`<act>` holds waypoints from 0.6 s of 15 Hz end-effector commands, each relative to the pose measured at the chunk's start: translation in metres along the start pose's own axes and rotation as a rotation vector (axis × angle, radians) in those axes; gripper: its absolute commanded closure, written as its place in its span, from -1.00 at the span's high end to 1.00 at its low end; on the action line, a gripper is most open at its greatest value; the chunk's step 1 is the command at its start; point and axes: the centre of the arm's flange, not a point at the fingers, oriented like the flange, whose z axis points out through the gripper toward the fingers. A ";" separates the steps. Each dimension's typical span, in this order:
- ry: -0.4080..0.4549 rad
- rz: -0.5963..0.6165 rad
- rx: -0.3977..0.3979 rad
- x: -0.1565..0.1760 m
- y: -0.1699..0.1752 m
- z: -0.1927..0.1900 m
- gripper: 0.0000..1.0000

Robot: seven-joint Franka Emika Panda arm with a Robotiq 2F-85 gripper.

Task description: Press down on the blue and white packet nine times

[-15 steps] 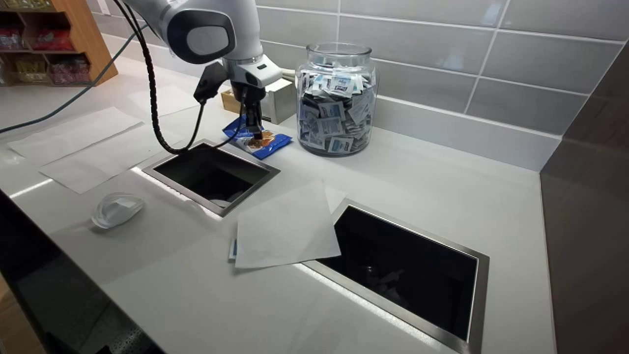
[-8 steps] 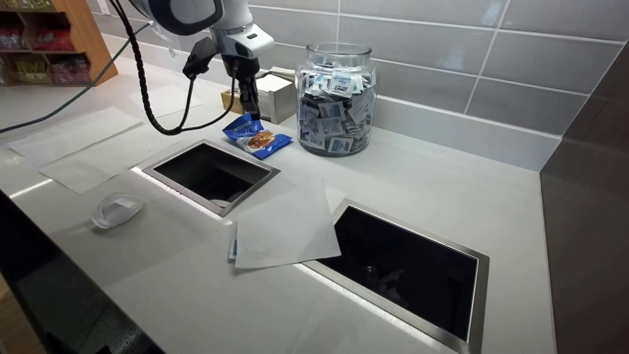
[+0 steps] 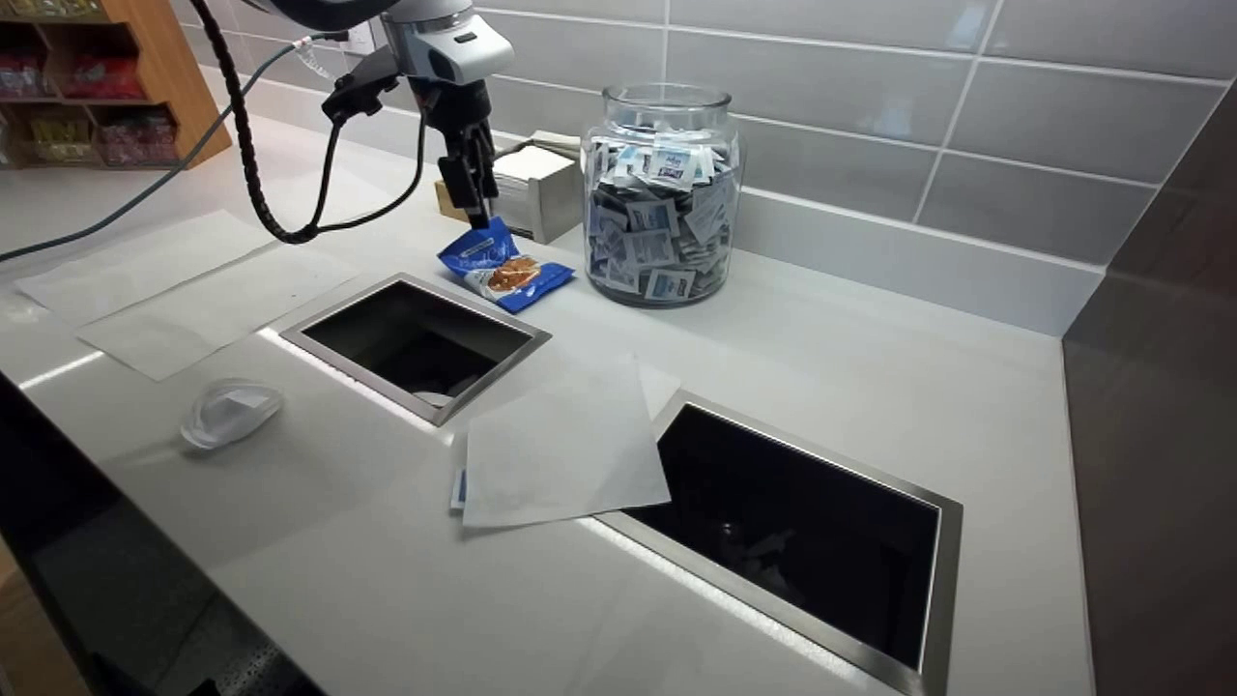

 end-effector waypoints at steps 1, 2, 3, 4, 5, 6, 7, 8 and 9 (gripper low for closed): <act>-0.006 0.041 -0.040 -0.018 0.011 -0.013 1.00; -0.004 0.047 -0.043 -0.018 0.011 -0.016 1.00; -0.004 0.058 -0.052 -0.020 0.012 -0.018 1.00; -0.004 0.067 -0.063 -0.022 0.013 -0.020 1.00; -0.008 0.076 -0.073 -0.024 0.015 -0.021 1.00; -0.025 0.077 -0.080 -0.026 0.016 -0.022 1.00; -0.011 0.059 -0.051 -0.011 0.008 -0.015 1.00; -0.018 0.062 -0.058 -0.013 0.008 -0.016 1.00; -0.020 0.064 -0.059 -0.013 0.008 -0.018 1.00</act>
